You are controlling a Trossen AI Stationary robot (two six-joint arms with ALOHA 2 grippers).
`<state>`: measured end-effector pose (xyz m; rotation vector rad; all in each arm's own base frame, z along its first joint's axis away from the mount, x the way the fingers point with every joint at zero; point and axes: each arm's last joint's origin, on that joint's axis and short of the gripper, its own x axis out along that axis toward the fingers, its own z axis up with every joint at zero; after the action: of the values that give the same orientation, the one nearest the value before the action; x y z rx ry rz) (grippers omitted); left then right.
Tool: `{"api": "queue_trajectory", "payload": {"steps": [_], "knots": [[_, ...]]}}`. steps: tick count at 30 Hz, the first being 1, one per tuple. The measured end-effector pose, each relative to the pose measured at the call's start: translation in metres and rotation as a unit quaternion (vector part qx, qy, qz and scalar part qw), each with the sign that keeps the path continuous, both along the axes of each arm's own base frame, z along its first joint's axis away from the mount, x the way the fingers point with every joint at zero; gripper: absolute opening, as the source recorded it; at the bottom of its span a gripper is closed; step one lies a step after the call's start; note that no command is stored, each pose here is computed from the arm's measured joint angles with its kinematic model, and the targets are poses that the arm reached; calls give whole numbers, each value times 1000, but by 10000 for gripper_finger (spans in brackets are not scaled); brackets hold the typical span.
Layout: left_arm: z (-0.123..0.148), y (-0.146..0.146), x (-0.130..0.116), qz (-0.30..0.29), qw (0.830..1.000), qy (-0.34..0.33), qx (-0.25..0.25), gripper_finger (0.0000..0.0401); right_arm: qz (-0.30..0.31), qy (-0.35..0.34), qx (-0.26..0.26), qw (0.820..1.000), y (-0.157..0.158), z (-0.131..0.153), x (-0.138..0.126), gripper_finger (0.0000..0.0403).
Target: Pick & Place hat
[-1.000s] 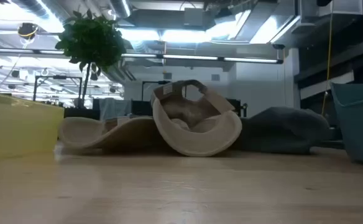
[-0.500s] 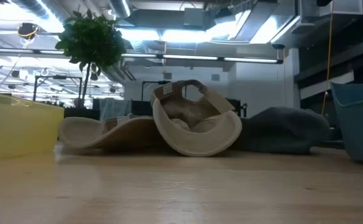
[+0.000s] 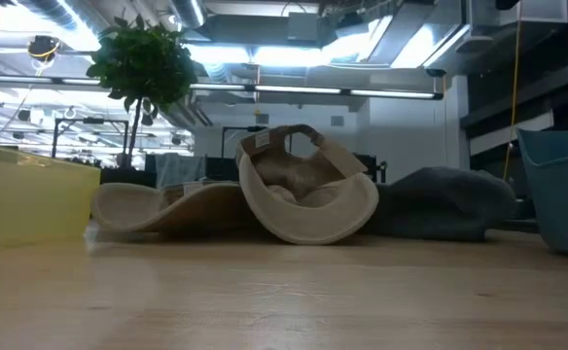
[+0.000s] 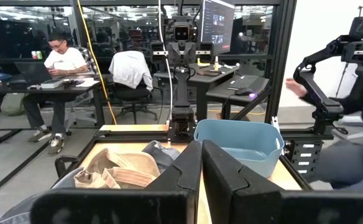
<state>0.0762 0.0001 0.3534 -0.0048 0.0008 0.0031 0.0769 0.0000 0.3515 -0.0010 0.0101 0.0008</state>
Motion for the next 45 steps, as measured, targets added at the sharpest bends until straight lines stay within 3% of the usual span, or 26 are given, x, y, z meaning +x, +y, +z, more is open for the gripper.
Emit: {"api": "queue_trajectory", "payload": {"steps": [21,26,36,40,45], "knots": [[0,0,0,0,1000,0,0,9,1,23,0,1000,0,-2,6,51],[0,0,0,0,1000,0,0,12,1,72,0,997,0,5,38,51],[0,0,0,0,1000,0,0,6,24,166,-4,986,10,15,131,51],[0,0,0,0,1000,0,0,9,55,188,-7,981,28,3,165,51],[0,0,0,0,1000,0,0,12,81,224,41,970,53,-23,192,51]]}}
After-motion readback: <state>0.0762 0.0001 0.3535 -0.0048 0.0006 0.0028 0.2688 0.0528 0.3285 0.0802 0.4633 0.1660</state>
